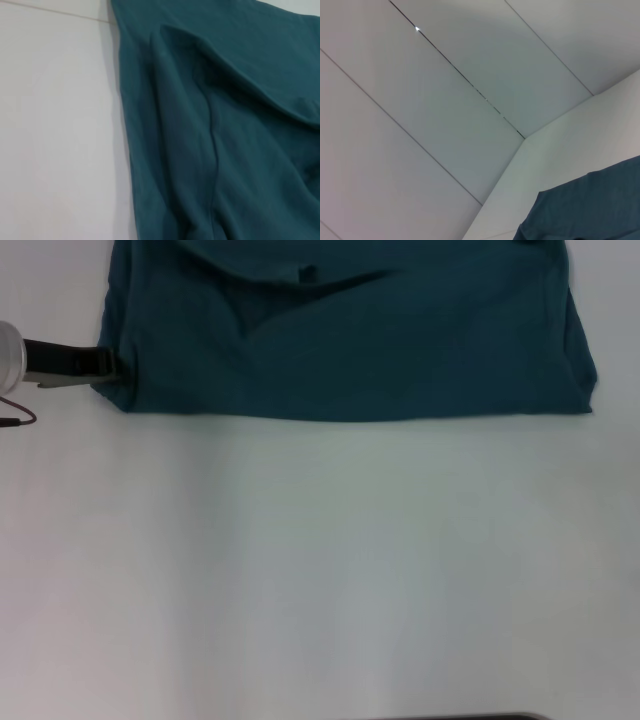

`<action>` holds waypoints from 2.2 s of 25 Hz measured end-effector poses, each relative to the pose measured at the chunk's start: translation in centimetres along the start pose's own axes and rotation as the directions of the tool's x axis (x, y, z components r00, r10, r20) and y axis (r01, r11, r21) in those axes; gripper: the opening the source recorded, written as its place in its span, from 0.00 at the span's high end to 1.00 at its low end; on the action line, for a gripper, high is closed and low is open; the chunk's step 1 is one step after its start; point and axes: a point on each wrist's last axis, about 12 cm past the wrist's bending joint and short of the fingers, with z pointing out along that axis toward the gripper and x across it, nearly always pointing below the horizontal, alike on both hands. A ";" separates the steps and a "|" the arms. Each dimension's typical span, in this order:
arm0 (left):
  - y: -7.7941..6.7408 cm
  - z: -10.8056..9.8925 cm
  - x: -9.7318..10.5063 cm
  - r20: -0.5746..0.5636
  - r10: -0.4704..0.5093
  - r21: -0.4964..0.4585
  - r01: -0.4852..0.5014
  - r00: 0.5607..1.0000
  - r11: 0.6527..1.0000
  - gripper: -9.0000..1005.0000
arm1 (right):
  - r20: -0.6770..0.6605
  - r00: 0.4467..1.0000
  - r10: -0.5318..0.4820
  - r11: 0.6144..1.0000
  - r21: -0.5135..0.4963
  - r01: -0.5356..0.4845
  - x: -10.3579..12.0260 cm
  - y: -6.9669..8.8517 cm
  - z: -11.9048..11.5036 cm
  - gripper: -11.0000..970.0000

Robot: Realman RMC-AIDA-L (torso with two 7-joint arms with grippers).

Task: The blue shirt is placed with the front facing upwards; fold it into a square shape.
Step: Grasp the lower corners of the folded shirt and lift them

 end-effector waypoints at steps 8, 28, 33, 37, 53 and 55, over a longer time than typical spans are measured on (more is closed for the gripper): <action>0.3 -1.0 0.0 0.010 -0.043 0.033 0.043 0.999 0.999 0.98 | -0.003 1.000 0.009 1.000 0.000 -0.009 -0.1 0.0 0.0 0.17; 2.3 -3.5 1.0 -0.053 -0.249 0.211 0.254 0.967 0.944 0.98 | -0.316 0.914 0.255 0.915 0.384 -0.123 -4.7 -2.9 0.9 0.17; 2.0 -3.5 0.7 -0.055 -0.240 0.218 0.246 0.969 0.944 0.98 | -0.426 0.862 0.276 0.894 0.443 -0.068 -6.8 -2.4 3.7 0.17; 1.8 -3.6 0.4 -0.051 -0.230 0.225 0.235 0.972 0.946 0.98 | -0.521 0.807 0.278 0.870 0.493 0.019 -7.4 -2.1 5.8 0.17; 1.7 -3.4 0.3 -0.038 -0.211 0.223 0.214 0.977 0.951 0.98 | -0.523 0.807 0.273 0.819 0.567 0.091 -4.3 -3.7 9.1 0.17; 1.6 -3.4 0.4 -0.039 -0.212 0.224 0.215 0.977 0.950 0.98 | -0.529 0.806 0.266 0.818 0.566 0.101 -3.9 -3.8 9.6 0.17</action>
